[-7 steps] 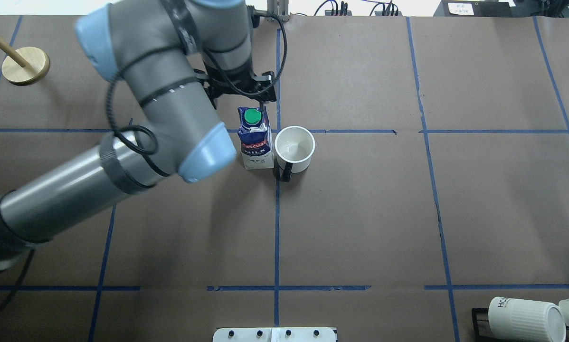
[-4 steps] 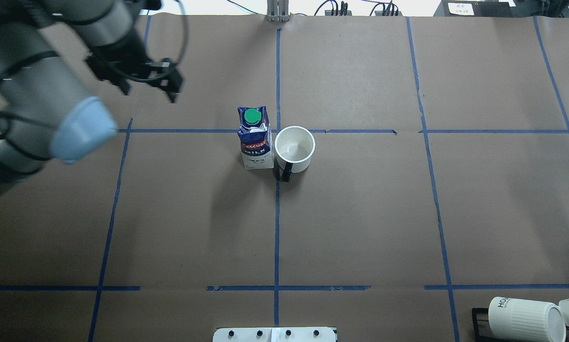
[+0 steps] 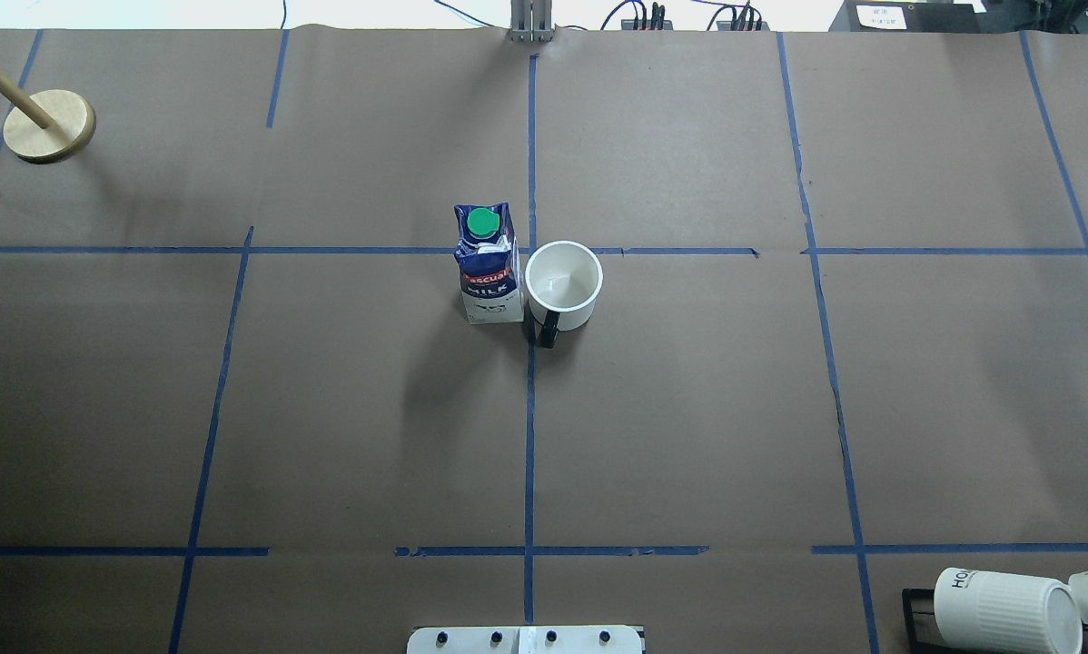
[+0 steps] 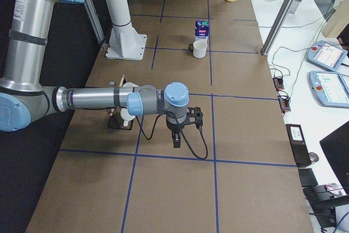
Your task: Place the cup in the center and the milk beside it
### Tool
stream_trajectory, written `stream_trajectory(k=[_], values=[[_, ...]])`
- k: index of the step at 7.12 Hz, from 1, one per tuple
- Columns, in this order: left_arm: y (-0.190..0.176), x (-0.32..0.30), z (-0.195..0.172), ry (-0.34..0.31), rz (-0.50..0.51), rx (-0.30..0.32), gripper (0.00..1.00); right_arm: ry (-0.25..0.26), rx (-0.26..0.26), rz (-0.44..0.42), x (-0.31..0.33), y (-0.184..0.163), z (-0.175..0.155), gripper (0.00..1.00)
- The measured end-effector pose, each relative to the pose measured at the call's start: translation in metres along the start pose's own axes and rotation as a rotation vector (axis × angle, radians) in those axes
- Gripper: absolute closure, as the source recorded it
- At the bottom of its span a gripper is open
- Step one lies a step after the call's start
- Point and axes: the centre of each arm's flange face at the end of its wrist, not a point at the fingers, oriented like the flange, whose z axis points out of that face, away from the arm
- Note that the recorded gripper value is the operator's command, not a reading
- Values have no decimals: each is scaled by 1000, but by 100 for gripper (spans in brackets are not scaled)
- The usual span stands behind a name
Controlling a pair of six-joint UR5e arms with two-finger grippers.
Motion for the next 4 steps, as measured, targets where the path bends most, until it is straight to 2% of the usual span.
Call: stream_trajectory(k=[1,4], values=[[35,-50,16,2,-67,-29,0,-2,-3,8,1,2,1,0],[131,-131,65,50,-119,-65,0,-3,-4,13,2,3,1,0]])
